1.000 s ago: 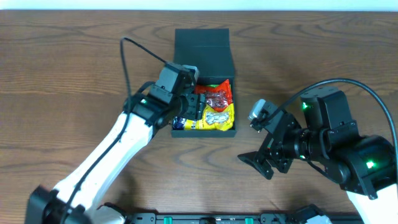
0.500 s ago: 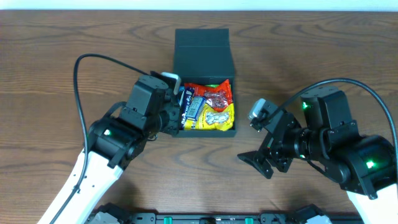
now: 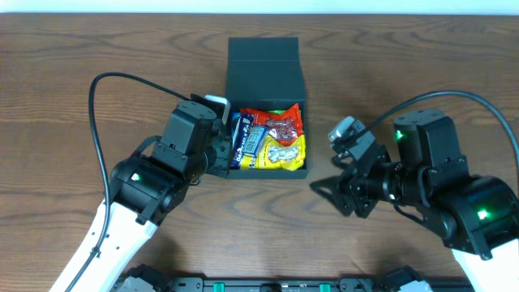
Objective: Pack container
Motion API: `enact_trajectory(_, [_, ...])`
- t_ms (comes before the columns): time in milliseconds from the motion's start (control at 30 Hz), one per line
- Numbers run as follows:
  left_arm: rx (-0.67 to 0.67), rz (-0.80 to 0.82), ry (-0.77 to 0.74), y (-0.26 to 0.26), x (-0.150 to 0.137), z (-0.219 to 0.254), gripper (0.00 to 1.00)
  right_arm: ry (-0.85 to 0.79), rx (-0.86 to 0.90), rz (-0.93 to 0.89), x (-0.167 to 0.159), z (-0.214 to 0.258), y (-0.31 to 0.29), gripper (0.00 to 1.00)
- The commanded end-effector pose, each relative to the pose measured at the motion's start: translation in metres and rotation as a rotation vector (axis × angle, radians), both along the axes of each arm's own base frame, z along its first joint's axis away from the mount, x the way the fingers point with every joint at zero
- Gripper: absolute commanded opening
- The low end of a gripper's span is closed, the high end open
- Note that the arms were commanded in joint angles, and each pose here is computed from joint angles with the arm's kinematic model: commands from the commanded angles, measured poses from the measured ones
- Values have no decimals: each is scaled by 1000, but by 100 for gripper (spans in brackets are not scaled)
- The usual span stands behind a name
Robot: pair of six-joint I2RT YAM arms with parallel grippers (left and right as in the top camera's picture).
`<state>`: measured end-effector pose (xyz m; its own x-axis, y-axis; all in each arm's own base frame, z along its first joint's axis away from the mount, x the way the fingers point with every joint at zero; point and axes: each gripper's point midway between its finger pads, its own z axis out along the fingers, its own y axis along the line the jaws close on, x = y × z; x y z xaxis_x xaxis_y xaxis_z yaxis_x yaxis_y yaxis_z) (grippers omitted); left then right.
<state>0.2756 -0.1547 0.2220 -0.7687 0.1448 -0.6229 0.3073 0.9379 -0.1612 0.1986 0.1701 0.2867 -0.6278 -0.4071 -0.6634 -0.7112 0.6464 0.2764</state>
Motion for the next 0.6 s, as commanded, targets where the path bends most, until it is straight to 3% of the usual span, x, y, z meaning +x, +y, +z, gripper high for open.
enact_trajectory(0, [27, -13, -19, 3, 1, 1, 6, 31, -8, -103, 13, -3, -4, 18])
enact_trajectory(100, [43, 6, -36, 7, 4, 2, 6, 49, -60, -252, 35, -13, -16, 2])
enact_trajectory(367, [71, 90, -59, 24, 27, -1, 6, 100, -149, -522, 87, -44, -33, 2])
enact_trajectory(567, [14, 121, 23, 36, 55, -27, 6, 117, -179, -579, 123, -70, -27, 2])
